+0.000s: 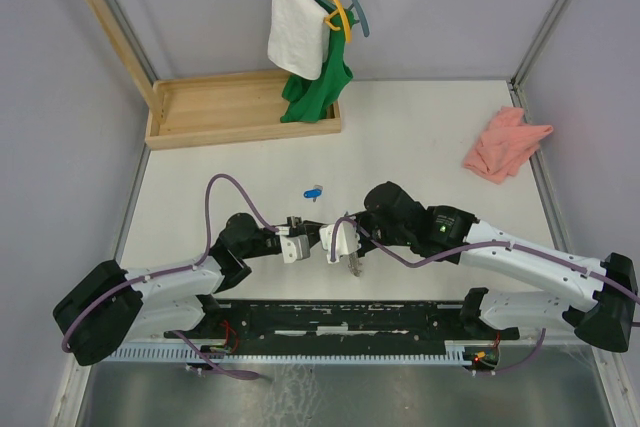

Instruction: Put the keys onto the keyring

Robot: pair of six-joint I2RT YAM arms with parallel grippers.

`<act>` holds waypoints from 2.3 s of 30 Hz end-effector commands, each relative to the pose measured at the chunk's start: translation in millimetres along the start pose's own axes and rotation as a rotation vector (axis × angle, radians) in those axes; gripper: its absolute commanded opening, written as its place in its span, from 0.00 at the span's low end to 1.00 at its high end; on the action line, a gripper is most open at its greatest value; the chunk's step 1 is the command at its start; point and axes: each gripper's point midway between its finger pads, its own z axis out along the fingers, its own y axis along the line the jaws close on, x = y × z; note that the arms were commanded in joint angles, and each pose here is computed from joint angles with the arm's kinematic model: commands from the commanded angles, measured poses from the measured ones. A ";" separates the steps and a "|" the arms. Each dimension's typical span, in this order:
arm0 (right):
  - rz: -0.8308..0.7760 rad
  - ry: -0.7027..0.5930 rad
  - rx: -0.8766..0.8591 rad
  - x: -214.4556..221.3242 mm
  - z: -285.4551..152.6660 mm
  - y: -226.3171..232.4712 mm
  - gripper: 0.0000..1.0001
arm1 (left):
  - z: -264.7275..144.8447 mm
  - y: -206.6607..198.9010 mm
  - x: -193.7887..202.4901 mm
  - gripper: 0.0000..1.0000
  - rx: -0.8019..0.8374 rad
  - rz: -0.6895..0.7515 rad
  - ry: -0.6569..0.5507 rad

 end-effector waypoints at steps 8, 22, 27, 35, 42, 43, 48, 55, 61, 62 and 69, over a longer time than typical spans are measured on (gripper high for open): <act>0.006 -0.053 0.083 -15.6 -7.5 -19.7 0.01 | 5.6 10.6 -26.9 0.03 -0.011 0.025 -0.081; 0.008 -0.058 0.093 -16.2 -9.5 -21.1 0.01 | 6.1 10.7 -26.9 0.03 -0.010 0.016 -0.080; 0.010 -0.049 0.097 -14.7 -9.3 -21.7 0.01 | 5.6 11.6 -27.6 0.03 -0.016 0.012 -0.079; 0.010 -0.057 0.095 -16.3 -9.3 -21.7 0.01 | 6.3 12.7 -27.8 0.03 -0.020 0.009 -0.081; 0.010 -0.064 0.093 -18.0 -9.6 -21.7 0.01 | 7.5 12.6 -27.3 0.03 -0.018 0.004 -0.083; 0.012 -0.063 0.093 -17.4 -9.5 -21.4 0.01 | 7.5 13.0 -27.0 0.03 -0.021 0.004 -0.083; 0.013 -0.077 0.092 -19.8 -11.3 -20.8 0.01 | 7.4 15.8 -27.3 0.03 -0.037 -0.003 -0.081; 0.018 -0.095 0.089 -23.5 -11.6 -20.8 0.01 | 9.2 15.4 -28.1 0.03 -0.032 -0.020 -0.088; 0.026 -0.109 0.086 -25.7 -10.9 -19.8 0.01 | 10.0 14.9 -29.5 0.03 -0.029 -0.027 -0.099; 0.026 -0.109 0.085 -25.6 -10.7 -19.5 0.01 | 10.5 14.6 -29.9 0.03 -0.027 -0.029 -0.099; 0.037 -0.129 0.079 -29.7 -9.9 -19.0 0.01 | 12.4 14.8 -29.8 0.03 -0.024 -0.034 -0.107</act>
